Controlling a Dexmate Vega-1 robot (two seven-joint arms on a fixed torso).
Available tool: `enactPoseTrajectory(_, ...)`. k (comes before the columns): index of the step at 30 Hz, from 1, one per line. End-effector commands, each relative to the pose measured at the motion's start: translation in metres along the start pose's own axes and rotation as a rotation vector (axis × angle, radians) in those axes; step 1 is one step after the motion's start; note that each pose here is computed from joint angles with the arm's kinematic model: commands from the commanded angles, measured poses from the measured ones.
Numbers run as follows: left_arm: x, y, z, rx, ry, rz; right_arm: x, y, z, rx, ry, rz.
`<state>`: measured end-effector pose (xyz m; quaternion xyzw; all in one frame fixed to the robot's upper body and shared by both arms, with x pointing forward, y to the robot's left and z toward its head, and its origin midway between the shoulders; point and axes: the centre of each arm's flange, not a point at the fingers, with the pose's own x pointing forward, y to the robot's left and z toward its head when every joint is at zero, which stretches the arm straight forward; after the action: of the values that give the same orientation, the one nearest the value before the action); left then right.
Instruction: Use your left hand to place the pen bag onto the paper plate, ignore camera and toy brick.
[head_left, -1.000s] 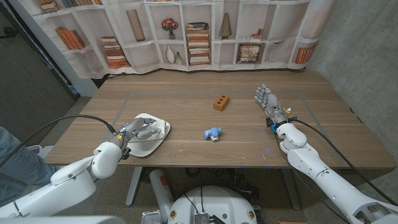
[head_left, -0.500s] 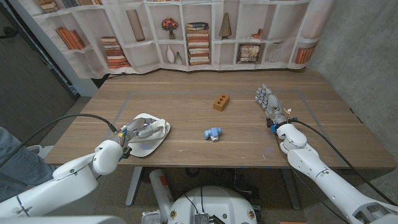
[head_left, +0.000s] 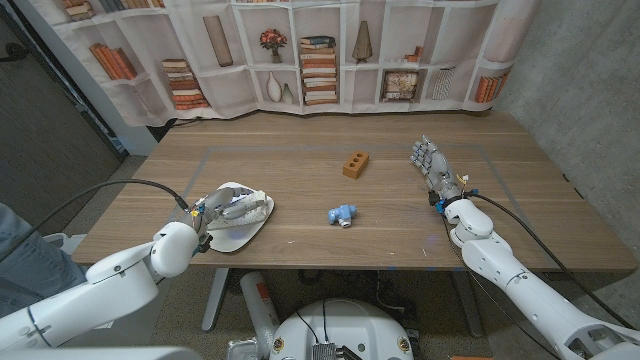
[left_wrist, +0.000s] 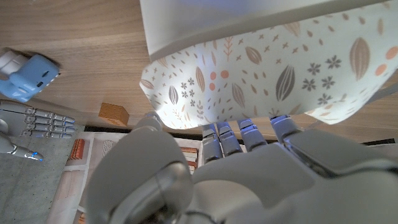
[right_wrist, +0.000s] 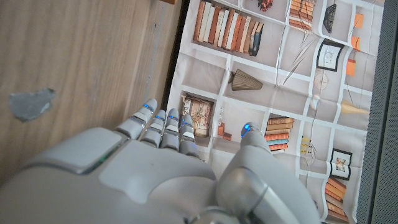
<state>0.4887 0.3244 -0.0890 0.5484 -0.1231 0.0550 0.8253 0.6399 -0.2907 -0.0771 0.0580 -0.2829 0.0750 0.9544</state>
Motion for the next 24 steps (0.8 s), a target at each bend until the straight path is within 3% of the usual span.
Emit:
enactPoseTrajectory(1, 0.000, 0.006, 0.006, 0.004, -0.005, 0.014, -0.001, -0.001, 0.001, 0.002, -0.009, -0.004)
enactPoseTrajectory(24, -0.008, 0.027, 0.023, 0.017, -0.062, 0.073, -0.004, 0.001, 0.002, 0.011, -0.018, -0.003)
